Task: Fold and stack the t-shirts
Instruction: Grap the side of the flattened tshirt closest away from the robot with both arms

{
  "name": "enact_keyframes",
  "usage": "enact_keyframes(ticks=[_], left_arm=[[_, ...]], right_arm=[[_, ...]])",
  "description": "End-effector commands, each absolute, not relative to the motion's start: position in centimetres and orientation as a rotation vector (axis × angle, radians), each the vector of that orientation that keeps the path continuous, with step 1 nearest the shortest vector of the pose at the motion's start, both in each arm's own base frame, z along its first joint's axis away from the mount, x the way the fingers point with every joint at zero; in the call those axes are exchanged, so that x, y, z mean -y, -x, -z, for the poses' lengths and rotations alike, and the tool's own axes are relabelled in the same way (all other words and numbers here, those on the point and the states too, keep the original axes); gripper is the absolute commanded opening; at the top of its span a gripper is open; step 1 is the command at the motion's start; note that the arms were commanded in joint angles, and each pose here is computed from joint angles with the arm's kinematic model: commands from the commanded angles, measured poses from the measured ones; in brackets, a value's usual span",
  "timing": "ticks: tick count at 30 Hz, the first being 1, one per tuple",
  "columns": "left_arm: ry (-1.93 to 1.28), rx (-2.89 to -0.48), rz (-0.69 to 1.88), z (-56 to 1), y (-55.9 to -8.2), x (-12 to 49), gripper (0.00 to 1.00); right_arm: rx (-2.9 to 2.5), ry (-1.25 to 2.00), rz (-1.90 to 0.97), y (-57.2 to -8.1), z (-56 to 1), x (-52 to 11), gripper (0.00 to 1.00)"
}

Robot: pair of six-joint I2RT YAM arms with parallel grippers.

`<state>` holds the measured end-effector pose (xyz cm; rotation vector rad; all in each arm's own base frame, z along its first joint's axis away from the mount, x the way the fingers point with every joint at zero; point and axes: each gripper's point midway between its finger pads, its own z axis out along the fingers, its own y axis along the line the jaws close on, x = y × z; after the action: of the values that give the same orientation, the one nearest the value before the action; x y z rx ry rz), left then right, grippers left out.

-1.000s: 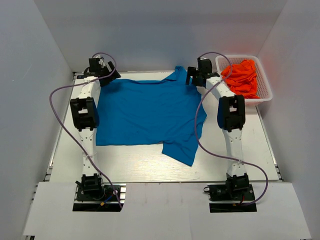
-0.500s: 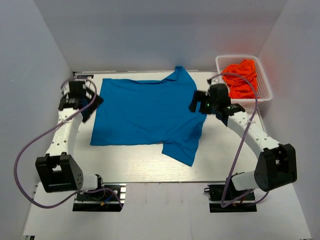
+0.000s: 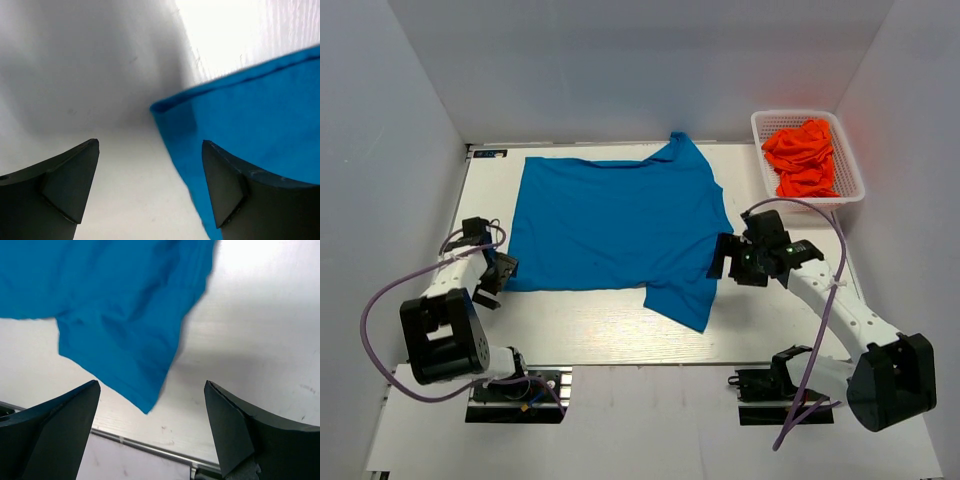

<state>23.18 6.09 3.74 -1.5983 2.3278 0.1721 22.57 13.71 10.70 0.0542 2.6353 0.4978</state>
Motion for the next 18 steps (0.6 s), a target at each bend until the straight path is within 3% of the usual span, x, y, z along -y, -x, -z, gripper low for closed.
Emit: enact_keyframes(ticks=[1, 3, 4, 7, 10, 11, 12, 18], left_arm=[[1.610, -2.257, -0.080, -3.0, -25.9, -6.5, 0.92], [1.579, -2.258, -0.022, -2.7, -27.1, -6.3, 0.88], [1.585, -2.271, -0.029, -1.9, -26.6, -6.1, 0.77], [1.589, -2.286, -0.005, -0.9, -26.9, -5.8, 0.63], [1.606, -2.317, -0.023, 0.1, -26.3, -5.6, 0.33], [1.613, -2.330, -0.031, 0.4, -26.1, -5.6, 0.10], [1.614, -2.335, -0.015, 0.4, -26.2, -5.4, 0.00], [1.612, -2.337, 0.004, 0.6, -25.9, -5.1, 0.00]], right_arm=[[-2.746, -0.102, -0.514, -19.8, -9.0, -13.5, 0.90], [-2.753, -0.096, -0.535, -19.4, -8.8, -13.7, 0.90], [-2.751, -0.118, -0.542, -19.3, -8.7, -13.8, 0.90], [-2.753, -0.134, -0.549, -18.9, -8.3, -13.7, 0.90], [-2.780, -0.155, -0.558, -18.0, -7.8, -13.8, 0.90], [-2.817, -0.160, -0.583, -17.0, -7.0, -14.0, 0.90], [-2.846, -0.155, -0.615, -16.3, -6.7, -14.5, 0.90], [-2.946, -0.079, -0.702, -14.1, -5.2, -16.6, 0.88]])
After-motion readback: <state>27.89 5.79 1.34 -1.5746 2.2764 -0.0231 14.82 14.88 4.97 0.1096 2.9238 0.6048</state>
